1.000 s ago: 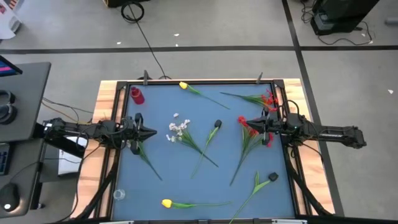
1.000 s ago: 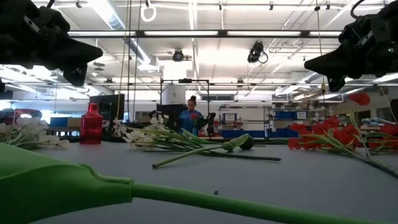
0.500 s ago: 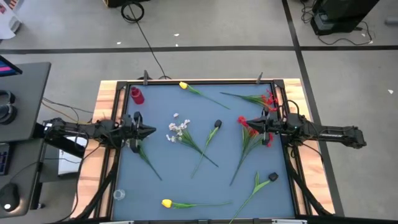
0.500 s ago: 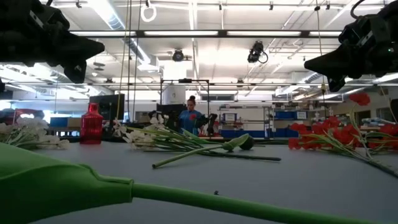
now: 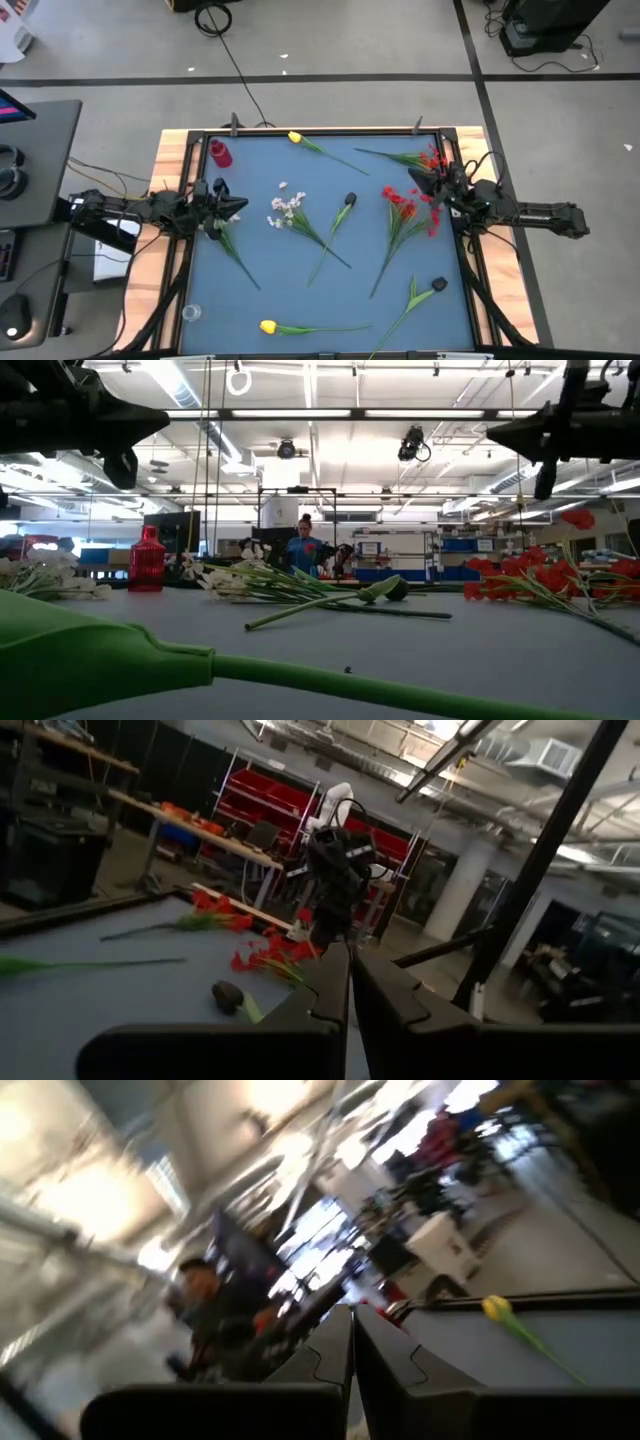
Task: Sort flowers into vase by color
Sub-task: Put the bottom red flowers into the transparent vase
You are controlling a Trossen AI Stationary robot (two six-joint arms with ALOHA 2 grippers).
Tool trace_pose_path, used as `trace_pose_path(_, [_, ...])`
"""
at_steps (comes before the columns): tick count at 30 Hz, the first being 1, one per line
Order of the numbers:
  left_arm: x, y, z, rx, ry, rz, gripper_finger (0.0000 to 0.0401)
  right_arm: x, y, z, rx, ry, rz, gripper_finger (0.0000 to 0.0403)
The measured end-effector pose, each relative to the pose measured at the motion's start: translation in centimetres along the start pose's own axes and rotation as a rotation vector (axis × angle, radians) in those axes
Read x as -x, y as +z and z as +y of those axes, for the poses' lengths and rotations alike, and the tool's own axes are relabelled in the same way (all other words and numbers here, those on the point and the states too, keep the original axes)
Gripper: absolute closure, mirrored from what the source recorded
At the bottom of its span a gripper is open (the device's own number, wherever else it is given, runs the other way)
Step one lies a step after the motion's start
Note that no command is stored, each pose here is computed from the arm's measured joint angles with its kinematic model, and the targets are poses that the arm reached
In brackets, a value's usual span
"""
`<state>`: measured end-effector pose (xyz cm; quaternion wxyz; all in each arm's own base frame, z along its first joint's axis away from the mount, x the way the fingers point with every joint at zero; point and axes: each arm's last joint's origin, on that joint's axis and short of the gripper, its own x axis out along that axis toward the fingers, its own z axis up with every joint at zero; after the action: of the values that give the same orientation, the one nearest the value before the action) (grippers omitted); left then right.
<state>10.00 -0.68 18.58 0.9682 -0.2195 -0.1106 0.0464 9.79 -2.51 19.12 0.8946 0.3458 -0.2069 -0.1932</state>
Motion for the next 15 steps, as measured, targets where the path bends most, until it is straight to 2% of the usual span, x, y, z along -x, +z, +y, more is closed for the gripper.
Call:
trace_pose_path(5, [0.0, 0.1, 0.0, 0.085, 0.004, -0.013, 0.0376, -0.2, -0.1, -0.3, -0.145, -0.073, -0.038, 0.0378])
trace_pose_path(11, [-0.2, 1.0, -0.3, 0.095, 0.047, 0.006, 0.0376, -0.7, -0.3, -0.2, -0.195, -0.096, 0.011, 0.0373])
trace_pose_path(15, [-0.7, 1.8, -0.8, 0.088, 0.109, 0.092, 0.0376, -1.7, 0.6, 1.1, -0.185, -0.102, 0.017, 0.0356])
